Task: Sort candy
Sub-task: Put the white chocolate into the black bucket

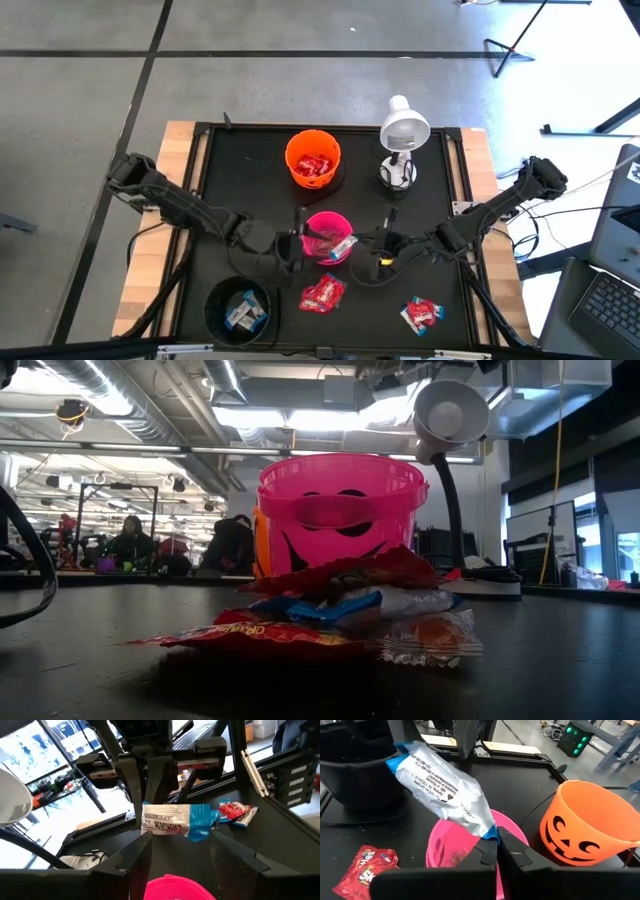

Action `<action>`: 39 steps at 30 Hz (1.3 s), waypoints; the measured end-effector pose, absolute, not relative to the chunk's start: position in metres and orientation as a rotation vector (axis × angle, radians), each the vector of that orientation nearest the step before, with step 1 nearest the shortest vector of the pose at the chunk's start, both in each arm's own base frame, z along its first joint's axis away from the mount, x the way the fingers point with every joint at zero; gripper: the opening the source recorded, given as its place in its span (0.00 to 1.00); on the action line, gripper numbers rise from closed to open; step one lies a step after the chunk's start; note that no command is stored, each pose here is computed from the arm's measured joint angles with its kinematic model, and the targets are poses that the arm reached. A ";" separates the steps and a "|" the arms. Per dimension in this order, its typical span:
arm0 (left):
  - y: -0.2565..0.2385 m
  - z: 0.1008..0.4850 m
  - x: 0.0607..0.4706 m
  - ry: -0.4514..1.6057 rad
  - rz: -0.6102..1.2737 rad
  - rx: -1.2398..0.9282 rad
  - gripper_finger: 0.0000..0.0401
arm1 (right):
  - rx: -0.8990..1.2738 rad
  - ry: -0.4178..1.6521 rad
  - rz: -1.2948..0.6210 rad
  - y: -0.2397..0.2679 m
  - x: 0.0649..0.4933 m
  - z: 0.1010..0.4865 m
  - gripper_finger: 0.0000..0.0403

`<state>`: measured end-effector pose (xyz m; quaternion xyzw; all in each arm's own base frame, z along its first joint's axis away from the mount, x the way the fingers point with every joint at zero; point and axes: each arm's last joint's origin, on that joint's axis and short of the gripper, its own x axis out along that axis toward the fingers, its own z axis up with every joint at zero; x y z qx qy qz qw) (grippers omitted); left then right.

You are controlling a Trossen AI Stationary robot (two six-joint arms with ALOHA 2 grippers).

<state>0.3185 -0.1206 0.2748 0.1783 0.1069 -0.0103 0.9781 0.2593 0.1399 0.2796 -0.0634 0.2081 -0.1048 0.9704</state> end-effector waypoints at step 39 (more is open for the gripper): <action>-0.132 0.265 0.336 0.084 0.030 0.673 0.63 | -0.016 0.333 -0.068 0.142 0.285 0.277 0.00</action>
